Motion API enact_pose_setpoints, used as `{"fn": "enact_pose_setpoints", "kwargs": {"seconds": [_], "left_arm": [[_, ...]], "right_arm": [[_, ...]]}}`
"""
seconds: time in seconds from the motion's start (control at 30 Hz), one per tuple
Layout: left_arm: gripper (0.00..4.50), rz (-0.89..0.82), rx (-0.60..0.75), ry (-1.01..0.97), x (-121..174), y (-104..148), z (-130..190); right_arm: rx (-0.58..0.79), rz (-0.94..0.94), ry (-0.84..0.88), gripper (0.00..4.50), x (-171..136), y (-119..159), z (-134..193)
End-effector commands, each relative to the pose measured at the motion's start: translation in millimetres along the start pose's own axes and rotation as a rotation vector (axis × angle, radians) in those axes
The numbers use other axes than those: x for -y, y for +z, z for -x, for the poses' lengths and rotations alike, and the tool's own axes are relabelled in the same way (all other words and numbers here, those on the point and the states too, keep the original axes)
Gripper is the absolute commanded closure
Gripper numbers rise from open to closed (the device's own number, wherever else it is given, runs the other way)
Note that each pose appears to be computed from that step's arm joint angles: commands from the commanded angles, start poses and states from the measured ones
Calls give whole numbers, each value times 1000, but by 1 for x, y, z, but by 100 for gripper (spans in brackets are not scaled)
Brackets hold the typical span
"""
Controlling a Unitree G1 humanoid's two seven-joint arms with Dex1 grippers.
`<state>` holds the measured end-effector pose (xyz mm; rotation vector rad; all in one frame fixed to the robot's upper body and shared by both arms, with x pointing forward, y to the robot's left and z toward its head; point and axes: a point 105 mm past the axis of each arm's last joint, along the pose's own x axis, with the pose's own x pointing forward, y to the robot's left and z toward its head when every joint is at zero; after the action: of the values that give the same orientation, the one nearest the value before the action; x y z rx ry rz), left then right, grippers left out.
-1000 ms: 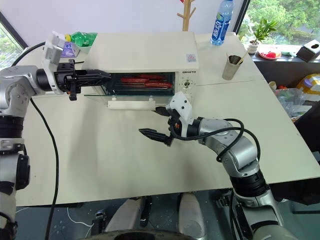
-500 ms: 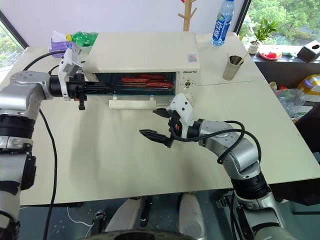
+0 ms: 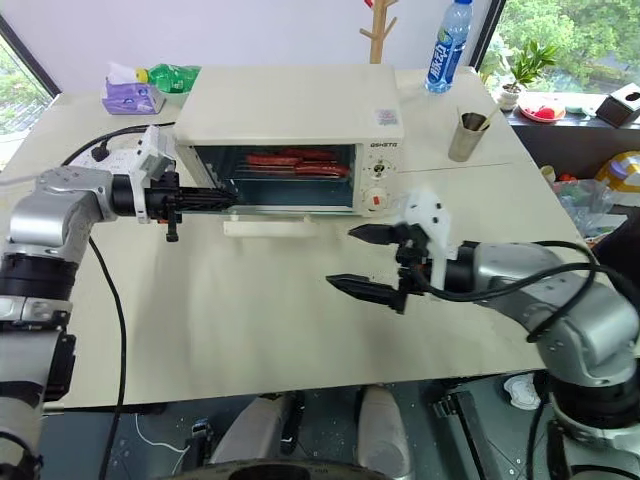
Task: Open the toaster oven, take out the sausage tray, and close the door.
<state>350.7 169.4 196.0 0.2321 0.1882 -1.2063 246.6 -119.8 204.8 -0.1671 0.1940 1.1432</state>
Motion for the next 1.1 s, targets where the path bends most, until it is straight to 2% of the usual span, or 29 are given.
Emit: {"fn": "enact_pose_setpoints", "kwargs": {"seconds": [0.03,0.27,0.37,0.47,0.6,0.77,1.1], "left_arm": [[447,12,6,-42,13,-6,-9],[447,27,-51,-31,25,-41,-26],[447,-28,-140,-3,24,-62,-27],[447,-49,-163,18,21,-70,-26],[447,16,-27,121,-8,-36,-17],[447,50,54,157,-22,-12,-11],[447,57,21,91,-8,-20,-5]], "right_arm": [[22,32,-24,0,1,12,13],[39,38,-113,0,15,18,21],[52,41,-141,0,19,19,20],[66,54,-172,0,24,21,20],[128,42,-230,0,42,33,16],[125,66,-246,0,52,36,8],[127,74,-229,0,53,35,1]]}}
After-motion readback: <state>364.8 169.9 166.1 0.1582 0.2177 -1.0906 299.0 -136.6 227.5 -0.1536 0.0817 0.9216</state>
